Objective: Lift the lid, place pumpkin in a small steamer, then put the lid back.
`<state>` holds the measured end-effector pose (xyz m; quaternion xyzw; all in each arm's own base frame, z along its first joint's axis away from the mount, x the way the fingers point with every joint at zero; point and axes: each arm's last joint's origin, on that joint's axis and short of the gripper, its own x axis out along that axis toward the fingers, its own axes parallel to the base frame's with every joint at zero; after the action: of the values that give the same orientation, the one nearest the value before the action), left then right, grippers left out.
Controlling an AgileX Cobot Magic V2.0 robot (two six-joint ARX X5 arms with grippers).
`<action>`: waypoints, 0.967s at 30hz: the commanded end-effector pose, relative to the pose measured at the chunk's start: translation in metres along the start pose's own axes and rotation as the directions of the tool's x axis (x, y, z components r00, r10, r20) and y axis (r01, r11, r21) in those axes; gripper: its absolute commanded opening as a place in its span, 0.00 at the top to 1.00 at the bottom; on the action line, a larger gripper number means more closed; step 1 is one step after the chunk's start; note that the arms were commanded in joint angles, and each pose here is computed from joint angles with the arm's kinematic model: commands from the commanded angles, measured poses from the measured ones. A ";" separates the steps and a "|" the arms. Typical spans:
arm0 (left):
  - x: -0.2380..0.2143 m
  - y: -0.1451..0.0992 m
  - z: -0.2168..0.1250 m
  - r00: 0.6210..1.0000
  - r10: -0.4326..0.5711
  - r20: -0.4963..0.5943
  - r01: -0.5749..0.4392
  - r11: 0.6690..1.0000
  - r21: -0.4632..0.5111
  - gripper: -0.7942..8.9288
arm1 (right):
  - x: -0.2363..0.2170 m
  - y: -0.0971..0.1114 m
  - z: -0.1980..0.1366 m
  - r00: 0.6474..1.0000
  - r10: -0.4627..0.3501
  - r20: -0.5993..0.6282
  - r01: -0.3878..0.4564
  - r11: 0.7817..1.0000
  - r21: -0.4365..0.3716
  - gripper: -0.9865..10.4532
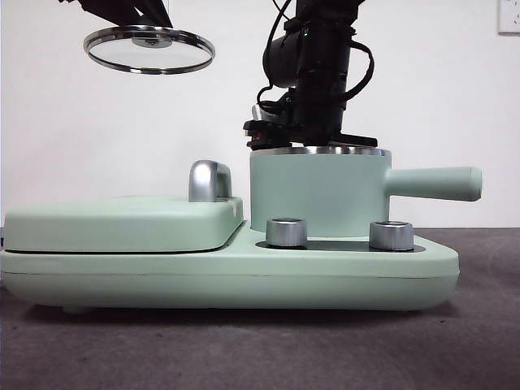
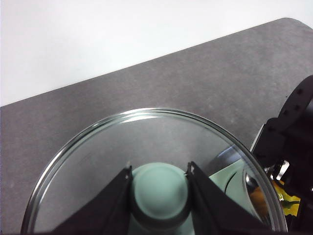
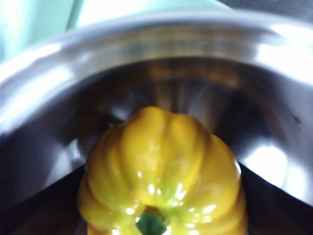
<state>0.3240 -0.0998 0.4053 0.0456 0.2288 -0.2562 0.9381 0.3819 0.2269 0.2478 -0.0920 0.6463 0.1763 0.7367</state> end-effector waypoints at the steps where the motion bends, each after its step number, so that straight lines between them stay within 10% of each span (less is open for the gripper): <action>1: -0.005 -0.001 0.011 0.998 0.000 0.055 0.000 1.000 0.014 0.90 | 0.007 0.006 0.004 1.000 0.000 -0.006 0.000 1.000 -0.009 0.58; 14: -0.005 -0.001 0.011 0.999 -0.001 0.054 0.000 1.000 0.013 0.90 | -0.003 0.005 0.000 1.000 -0.019 -0.006 0.019 1.000 -0.012 0.43; 29: -0.005 -0.003 0.011 0.999 -0.005 0.053 0.004 1.000 0.015 0.90 | -0.128 0.007 -0.043 0.966 0.026 0.256 -0.005 0.997 -0.080 0.43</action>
<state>0.3238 -0.1002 0.4052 0.0458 0.2293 -0.2567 0.9378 0.3255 0.1952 0.3683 -0.0803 0.5398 0.2093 0.8114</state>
